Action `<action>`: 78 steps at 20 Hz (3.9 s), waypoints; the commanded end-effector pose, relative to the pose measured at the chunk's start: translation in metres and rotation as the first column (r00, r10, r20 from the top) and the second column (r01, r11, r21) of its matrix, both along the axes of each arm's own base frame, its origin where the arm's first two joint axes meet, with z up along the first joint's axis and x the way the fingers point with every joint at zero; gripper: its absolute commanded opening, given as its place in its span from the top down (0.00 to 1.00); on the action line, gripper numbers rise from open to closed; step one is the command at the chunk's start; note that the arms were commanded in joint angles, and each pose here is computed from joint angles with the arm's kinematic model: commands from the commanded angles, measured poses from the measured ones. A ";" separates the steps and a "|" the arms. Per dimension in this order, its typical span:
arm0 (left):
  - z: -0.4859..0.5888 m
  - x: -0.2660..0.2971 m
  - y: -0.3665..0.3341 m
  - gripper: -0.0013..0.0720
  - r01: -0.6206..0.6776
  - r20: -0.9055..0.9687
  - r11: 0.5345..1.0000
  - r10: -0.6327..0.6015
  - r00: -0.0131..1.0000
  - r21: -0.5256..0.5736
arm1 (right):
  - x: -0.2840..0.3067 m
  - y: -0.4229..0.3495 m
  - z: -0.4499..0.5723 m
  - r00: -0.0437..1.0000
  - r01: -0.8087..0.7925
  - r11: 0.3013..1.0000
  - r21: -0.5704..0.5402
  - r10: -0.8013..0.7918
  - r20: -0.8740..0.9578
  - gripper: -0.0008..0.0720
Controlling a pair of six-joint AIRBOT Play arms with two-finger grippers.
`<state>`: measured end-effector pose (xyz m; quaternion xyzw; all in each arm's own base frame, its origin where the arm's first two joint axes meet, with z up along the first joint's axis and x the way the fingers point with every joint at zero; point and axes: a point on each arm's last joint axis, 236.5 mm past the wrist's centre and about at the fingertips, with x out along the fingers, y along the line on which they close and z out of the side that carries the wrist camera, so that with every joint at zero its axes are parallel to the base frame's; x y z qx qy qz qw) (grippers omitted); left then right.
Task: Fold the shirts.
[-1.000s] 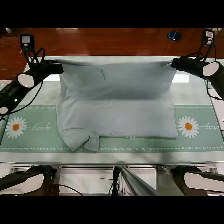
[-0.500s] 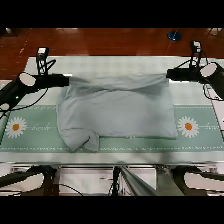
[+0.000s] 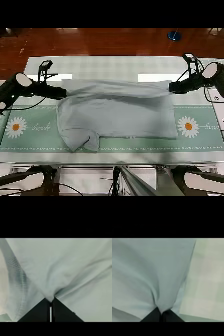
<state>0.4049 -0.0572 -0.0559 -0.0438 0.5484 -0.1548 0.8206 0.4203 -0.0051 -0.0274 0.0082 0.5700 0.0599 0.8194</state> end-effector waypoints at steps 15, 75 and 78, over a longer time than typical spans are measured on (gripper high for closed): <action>0.007 -0.024 0.073 0.23 -0.035 -0.137 0.986 0.058 0.989 0.163 | -0.064 -0.064 -0.011 0.963 -0.037 0.963 -0.267 -0.038 -0.267 0.41; -0.009 -0.158 -0.037 0.94 -0.101 -0.307 0.891 -0.045 0.950 -0.443 | -0.151 0.028 -0.013 0.920 0.390 0.622 0.679 -0.300 -0.253 0.96; 0.077 -0.094 -0.043 0.94 -0.033 -0.049 0.846 0.008 0.999 -0.531 | -0.102 0.005 0.065 0.921 0.253 0.669 0.699 -0.388 0.039 0.96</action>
